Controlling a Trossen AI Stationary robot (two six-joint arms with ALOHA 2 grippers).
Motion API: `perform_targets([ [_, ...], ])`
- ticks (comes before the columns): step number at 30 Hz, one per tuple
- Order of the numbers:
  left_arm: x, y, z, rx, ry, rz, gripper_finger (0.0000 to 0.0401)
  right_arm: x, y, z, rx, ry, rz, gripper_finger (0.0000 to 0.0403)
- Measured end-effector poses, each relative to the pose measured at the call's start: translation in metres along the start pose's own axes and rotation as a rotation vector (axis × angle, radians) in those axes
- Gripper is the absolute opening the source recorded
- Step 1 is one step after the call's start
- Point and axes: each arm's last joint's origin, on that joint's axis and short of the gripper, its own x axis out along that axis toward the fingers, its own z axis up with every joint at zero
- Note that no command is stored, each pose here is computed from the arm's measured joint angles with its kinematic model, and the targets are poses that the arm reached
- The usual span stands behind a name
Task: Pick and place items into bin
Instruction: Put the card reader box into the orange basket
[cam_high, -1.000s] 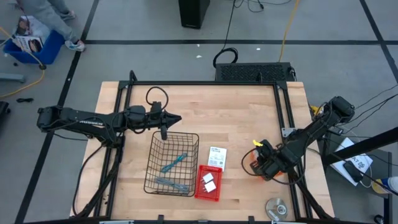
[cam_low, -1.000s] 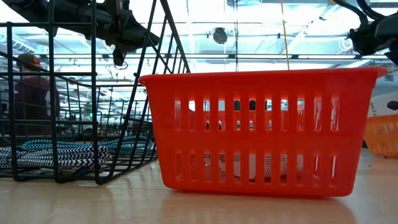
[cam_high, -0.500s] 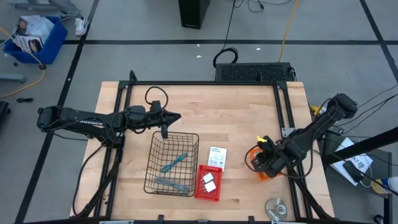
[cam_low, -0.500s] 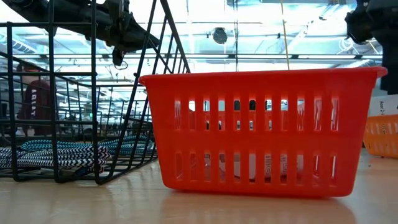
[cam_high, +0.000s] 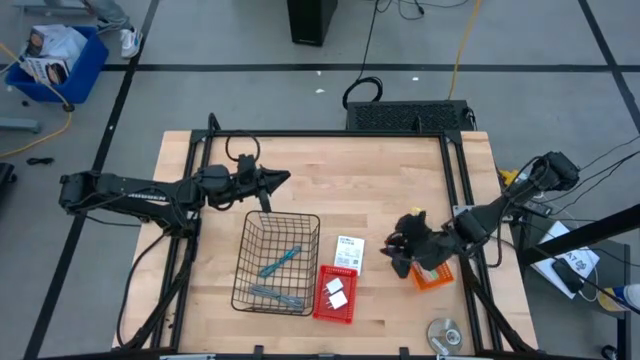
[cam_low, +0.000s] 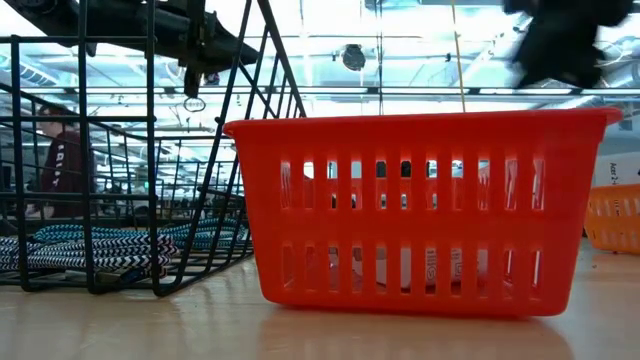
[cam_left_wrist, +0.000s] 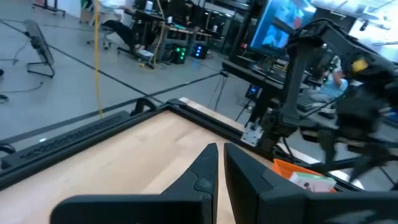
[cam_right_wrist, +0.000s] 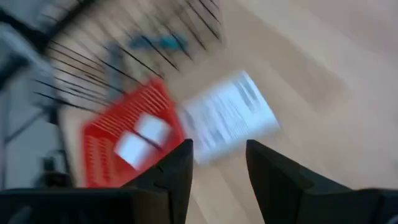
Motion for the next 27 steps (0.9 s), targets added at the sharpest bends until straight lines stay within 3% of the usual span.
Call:
perform_targets([
  [4,0.000,0.000,0.000,-0.026,-0.002,-0.001,0.0031,0.004,0.015,0.016,-0.150,-0.145,0.114,0.0135],
  [7,0.000,-0.001,0.000,-0.039,0.017,-0.044,0.0031,0.012,0.016,0.023,-0.202,-0.152,0.132,0.0118],
  [14,-0.001,-0.005,-0.002,-0.061,0.058,-0.133,0.0031,0.054,0.006,0.028,-0.245,0.028,0.113,0.0010],
  [18,-0.001,-0.007,-0.005,-0.058,0.078,-0.137,0.0031,0.084,-0.008,0.028,-0.226,0.158,0.071,0.0003],
  [27,-0.002,-0.008,-0.005,-0.061,0.080,-0.145,0.0031,0.125,-0.026,0.033,-0.222,0.313,0.127,0.0001],
])
